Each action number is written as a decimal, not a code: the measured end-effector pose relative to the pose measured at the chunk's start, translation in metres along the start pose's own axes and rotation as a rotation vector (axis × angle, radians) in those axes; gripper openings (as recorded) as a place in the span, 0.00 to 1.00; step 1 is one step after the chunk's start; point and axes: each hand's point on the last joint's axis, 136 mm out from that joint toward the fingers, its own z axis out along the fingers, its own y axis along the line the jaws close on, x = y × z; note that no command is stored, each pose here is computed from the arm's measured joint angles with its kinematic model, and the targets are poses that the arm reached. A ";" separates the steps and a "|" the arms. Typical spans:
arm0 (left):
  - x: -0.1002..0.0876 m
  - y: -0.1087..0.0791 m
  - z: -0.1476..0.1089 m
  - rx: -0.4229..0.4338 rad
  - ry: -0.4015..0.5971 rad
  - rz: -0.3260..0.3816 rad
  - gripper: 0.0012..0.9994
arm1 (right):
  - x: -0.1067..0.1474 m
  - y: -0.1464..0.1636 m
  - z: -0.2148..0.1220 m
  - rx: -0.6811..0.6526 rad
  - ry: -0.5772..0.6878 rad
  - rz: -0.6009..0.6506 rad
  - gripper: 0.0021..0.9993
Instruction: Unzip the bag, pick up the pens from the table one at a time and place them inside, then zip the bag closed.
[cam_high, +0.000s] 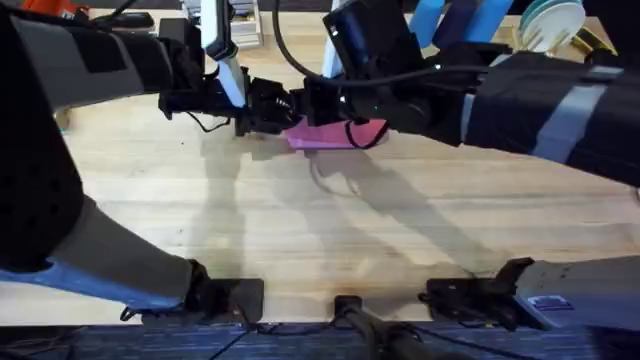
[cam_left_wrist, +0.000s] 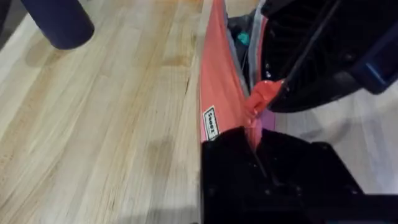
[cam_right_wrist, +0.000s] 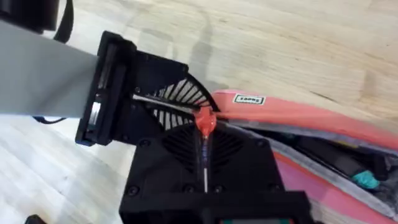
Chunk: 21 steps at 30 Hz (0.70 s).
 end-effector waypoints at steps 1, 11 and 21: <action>0.000 0.000 0.000 0.000 0.001 0.000 0.05 | 0.000 0.000 0.000 0.000 0.001 -0.005 0.03; 0.000 0.000 0.000 0.000 0.000 0.002 0.04 | 0.004 -0.037 -0.001 0.094 0.041 0.029 0.03; 0.000 0.001 0.001 -0.002 0.001 0.006 0.04 | -0.007 -0.115 -0.012 0.215 0.053 0.171 0.03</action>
